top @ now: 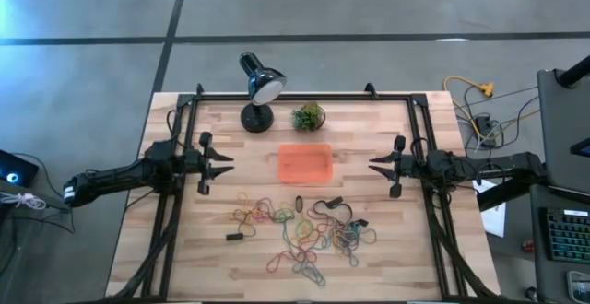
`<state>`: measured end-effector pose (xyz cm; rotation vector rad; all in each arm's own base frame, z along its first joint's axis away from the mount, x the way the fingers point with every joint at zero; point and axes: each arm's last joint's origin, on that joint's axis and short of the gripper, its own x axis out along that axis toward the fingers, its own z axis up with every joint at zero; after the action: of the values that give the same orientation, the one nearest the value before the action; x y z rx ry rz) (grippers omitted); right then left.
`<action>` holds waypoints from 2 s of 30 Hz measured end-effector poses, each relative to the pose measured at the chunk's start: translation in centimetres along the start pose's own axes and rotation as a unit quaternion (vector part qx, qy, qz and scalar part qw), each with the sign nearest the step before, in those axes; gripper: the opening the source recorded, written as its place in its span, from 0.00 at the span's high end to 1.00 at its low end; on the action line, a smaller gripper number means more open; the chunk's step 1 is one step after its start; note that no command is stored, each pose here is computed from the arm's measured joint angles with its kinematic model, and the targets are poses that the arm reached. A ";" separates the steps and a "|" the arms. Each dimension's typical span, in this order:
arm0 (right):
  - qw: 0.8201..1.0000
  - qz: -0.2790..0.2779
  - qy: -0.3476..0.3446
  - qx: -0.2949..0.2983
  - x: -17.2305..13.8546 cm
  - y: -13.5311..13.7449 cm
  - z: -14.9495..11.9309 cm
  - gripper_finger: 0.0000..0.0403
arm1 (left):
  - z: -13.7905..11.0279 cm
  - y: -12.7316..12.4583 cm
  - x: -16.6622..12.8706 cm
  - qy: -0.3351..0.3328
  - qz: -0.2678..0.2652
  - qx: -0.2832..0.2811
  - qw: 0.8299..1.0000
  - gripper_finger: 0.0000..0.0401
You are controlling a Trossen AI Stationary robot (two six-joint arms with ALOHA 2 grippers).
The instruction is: Pick and place rubber bands into bin
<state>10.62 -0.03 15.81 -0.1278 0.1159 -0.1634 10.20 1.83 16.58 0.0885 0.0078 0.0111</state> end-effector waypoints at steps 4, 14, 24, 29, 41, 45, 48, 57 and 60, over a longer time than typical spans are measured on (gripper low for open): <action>1.000 0.000 0.000 0.000 0.0 0.0 0.0 0.82 | 0.0 0.0 0.0 0.000 0.000 0.000 1.000 0.78; 0.998 -0.001 0.000 -0.056 0.0 0.0 0.0 0.82 | 0.0 0.0 0.0 0.000 0.000 0.000 1.000 0.78; 0.998 0.000 0.000 -0.065 0.0 0.0 0.0 0.82 | 0.0 0.0 0.0 0.000 0.000 -0.026 1.000 0.78; 0.999 0.000 0.000 -0.051 0.0 0.0 0.0 0.82 | 0.0 0.0 0.0 -0.001 0.000 -0.093 0.996 0.78; 0.994 -0.001 -0.039 0.099 0.0 -0.1 0.8 0.82 | 2.0 0.1 -0.2 -0.104 -0.001 -0.070 0.992 0.78; 0.994 -0.004 -0.046 0.097 0.0 -0.1 0.9 0.82 | 2.9 0.2 -0.5 -0.151 -0.001 -0.059 0.987 0.78; 0.995 -0.007 -0.053 0.084 -0.1 -0.2 1.0 0.82 | 3.4 0.2 -0.6 -0.175 -0.001 -0.052 0.983 0.78; 0.996 -0.008 -0.051 0.069 -0.1 -0.2 1.0 0.82 | 3.7 0.1 -0.7 -0.189 -0.018 -0.046 0.981 0.78; 0.996 -0.008 -0.051 0.067 -0.1 -0.2 1.0 0.82 | 3.6 0.0 -0.7 -0.188 -0.022 -0.045 0.981 0.78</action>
<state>10.67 -0.06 16.82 -0.0023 0.0023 -0.1793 9.54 1.54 20.21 -0.0008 -0.3678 -0.0503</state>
